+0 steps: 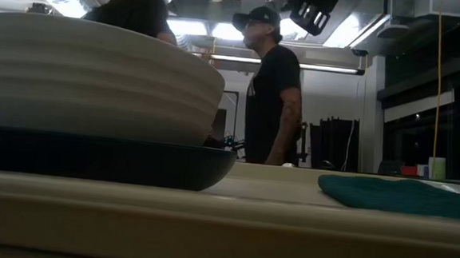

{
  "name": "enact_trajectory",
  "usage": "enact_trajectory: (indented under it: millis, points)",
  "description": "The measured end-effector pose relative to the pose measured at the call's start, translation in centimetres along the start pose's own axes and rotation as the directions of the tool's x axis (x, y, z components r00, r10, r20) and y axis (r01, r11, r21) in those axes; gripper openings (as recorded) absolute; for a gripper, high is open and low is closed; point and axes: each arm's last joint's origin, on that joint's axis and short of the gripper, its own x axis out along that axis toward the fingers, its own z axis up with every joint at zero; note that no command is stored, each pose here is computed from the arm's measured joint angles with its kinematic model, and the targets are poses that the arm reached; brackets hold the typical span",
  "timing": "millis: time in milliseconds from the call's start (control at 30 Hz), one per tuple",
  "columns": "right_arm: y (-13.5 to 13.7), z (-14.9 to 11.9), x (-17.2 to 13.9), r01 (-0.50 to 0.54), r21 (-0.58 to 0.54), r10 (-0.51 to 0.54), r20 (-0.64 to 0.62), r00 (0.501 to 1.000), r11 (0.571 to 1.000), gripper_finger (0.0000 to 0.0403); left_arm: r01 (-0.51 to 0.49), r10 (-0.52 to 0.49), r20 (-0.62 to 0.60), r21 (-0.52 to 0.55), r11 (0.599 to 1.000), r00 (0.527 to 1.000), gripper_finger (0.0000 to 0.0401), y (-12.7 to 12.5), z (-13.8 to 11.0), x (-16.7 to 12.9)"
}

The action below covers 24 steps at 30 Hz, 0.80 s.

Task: Set up tray
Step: Put the orange knife on the napkin

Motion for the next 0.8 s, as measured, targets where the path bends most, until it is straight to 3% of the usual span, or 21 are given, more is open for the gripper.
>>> enact_trajectory:
  millis: [167,367,700,800]
  points:
    - [-0.1,0.0,0.0,0.016,0.002,-0.016,0.003,1.0,1.0,0.0145,-0.02,0.02,0.0,0.0,1.0,1.0,0.0002,0.1,0.0,0.0]
    - [-0.2,-0.1,0.1,0.12,0.036,-0.121,0.014,0.993,0.992,0.0145,-0.041,0.041,-0.002,-0.004,0.999,0.999,0.0002,0.3,0.0,0.0]
    - [0.2,-1.6,0.8,0.353,0.097,-0.346,-0.086,0.934,0.93,0.0145,0.015,-0.013,0.075,-0.031,0.999,0.997,0.0001,0.4,0.7,0.0]
    - [0.4,-1.6,1.0,0.375,0.088,-0.369,-0.082,0.926,0.923,0.0145,0.014,-0.012,0.08,-0.028,1.0,0.997,0.0001,0.5,0.8,0.3]
